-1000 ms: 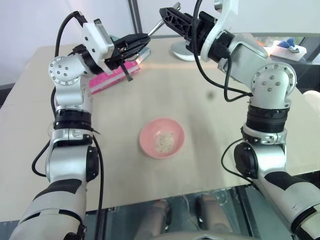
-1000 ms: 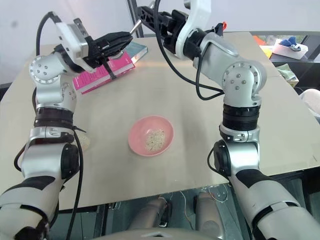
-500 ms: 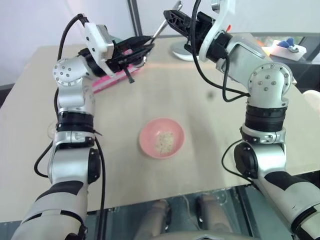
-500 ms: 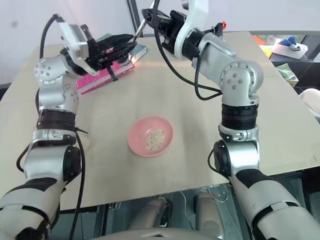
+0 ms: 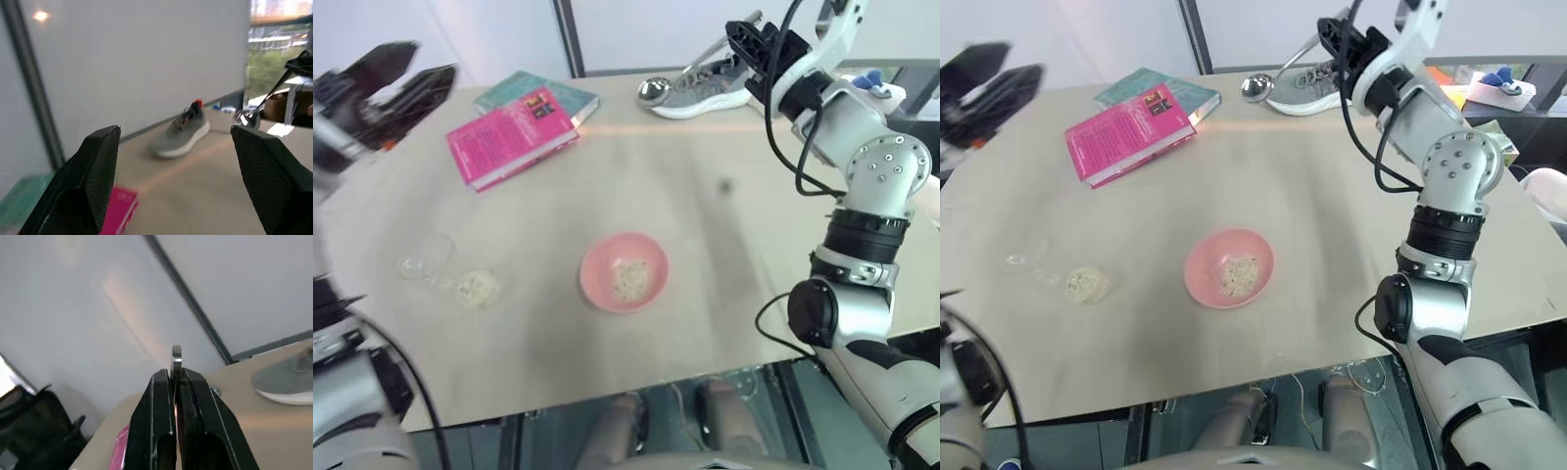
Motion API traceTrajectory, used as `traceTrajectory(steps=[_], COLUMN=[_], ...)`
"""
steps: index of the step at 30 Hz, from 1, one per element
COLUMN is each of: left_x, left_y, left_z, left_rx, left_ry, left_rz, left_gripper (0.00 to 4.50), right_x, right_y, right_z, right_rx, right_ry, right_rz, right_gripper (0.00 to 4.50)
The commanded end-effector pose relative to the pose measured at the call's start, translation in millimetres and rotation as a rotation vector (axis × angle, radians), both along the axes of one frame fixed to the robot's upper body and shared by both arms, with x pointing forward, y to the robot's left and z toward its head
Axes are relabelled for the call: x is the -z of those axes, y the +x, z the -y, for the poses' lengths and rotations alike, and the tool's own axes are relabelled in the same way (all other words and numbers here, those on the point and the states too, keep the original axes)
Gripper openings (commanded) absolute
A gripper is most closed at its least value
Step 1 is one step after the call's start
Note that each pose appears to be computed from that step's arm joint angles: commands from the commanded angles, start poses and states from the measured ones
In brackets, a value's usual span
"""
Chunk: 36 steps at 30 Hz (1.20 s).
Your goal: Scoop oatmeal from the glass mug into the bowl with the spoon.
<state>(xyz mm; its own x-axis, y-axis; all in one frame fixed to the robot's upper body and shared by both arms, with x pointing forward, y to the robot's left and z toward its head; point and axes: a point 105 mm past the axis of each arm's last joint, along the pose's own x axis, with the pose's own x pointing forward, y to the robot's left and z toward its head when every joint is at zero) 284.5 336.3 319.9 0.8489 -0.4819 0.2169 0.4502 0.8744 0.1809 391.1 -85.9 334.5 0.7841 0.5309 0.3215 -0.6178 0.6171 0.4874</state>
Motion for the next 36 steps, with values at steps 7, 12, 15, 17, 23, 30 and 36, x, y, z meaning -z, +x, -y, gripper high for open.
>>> traceTrajectory(steps=[7, 12, 15, 17, 23, 30, 36], left_x=[89.3, 138.3, 156.3, 164.6, 176.4, 181.7, 181.0], left_y=[-72.6, -94.0, -96.3, -89.2, -45.2, -14.6, -3.8], left_z=[-78.2, -91.5, -88.6, -81.9, -58.1, -43.5, -37.2], left_rx=[-0.256, -0.295, -0.269, -0.245, -0.201, -0.198, -0.197], left_ry=[-0.014, 0.024, 0.052, 0.081, 0.131, 0.119, 0.091], left_rz=[-0.233, -0.371, -0.424, -0.436, -0.388, -0.352, -0.326], left_gripper=[3.73, 3.73, 3.73, 3.73, 3.73, 3.73, 2.08], right_x=[-2.3, -0.2, 0.2, 1.1, 2.8, 4.1, 3.8], right_y=[-12.0, -13.6, -14.2, -15.1, -18.8, -24.0, -26.4], right_z=[-14.8, -18.1, -16.2, -14.7, -10.9, -3.2, 1.1], right_rx=[-0.074, -0.078, -0.073, -0.069, -0.05, -0.013, 0.005], right_ry=[0.031, 0.024, 0.022, 0.019, 0.008, -0.012, -0.022], right_rz=[0.042, 0.041, 0.04, 0.039, 0.039, 0.04, 0.042], right_gripper=[0.0, 0.0, 0.0, 0.0, 0.0, 0.0, 0.0])
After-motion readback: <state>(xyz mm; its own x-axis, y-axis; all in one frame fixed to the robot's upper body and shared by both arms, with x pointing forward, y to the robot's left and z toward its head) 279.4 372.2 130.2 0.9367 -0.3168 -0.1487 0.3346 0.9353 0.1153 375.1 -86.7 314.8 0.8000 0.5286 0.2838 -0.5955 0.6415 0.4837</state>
